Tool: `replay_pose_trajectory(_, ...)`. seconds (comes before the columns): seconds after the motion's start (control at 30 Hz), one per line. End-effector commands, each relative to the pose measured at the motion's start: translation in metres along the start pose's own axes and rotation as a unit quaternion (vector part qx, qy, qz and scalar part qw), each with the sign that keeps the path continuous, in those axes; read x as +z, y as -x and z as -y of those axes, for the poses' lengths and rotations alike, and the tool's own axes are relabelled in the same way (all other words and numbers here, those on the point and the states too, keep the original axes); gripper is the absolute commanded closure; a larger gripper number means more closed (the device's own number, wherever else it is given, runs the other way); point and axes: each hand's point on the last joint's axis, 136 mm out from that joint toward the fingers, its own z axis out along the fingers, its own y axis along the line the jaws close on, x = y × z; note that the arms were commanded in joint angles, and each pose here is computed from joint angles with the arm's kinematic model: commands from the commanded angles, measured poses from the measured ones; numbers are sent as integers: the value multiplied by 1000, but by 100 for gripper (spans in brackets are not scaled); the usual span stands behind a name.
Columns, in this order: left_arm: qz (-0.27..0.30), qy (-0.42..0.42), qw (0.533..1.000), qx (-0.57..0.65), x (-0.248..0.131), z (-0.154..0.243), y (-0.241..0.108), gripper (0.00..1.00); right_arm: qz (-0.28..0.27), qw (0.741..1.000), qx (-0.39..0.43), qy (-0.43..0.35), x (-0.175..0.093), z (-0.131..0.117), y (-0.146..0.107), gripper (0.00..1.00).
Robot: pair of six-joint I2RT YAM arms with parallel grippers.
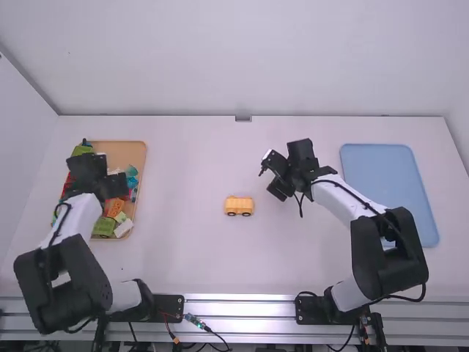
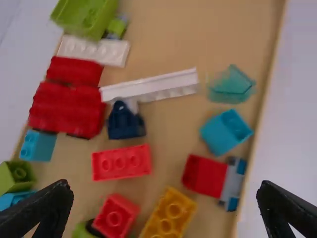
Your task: Assemble lego blocks to make yellow taxi
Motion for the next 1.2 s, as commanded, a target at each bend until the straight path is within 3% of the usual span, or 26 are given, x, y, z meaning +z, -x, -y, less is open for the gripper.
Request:
replay_pose_trajectory(0.0,-1,-85,996,28,8,2,9,1,19,1000,-6,-17,-8,11,14,1)
replay_pose_trajectory(0.1,-47,-132,989,53,27,-3,1,1,29,999,-6,-28,-9,17,18,1)
replay_pose_trajectory(0.23,-57,-218,967,118,45,20,1,1,39,998,-9,-39,-9,22,24,1)
replay_pose_trajectory(0.4,-69,-280,950,116,56,43,-9,1,39,998,-14,-38,-9,21,24,1)
replay_pose_trajectory(0.77,-120,-191,973,52,71,13,-23,0,39,998,-31,-41,-9,22,24,1)
replay_pose_trajectory(0.8,-123,-192,972,52,71,14,-24,2,41,998,-31,-42,-9,23,25,1)
replay_pose_trajectory(0.9,-129,-202,969,68,69,17,-31,24,43,998,-31,-44,-10,24,26,1)
replay_pose_trajectory(1.03,-129,-221,963,85,67,25,-35,31,45,997,-31,-46,-10,25,27,1)
replay_pose_trajectory(1.17,-127,-221,963,90,66,23,-35,50,48,997,-31,-48,-10,26,28,1)
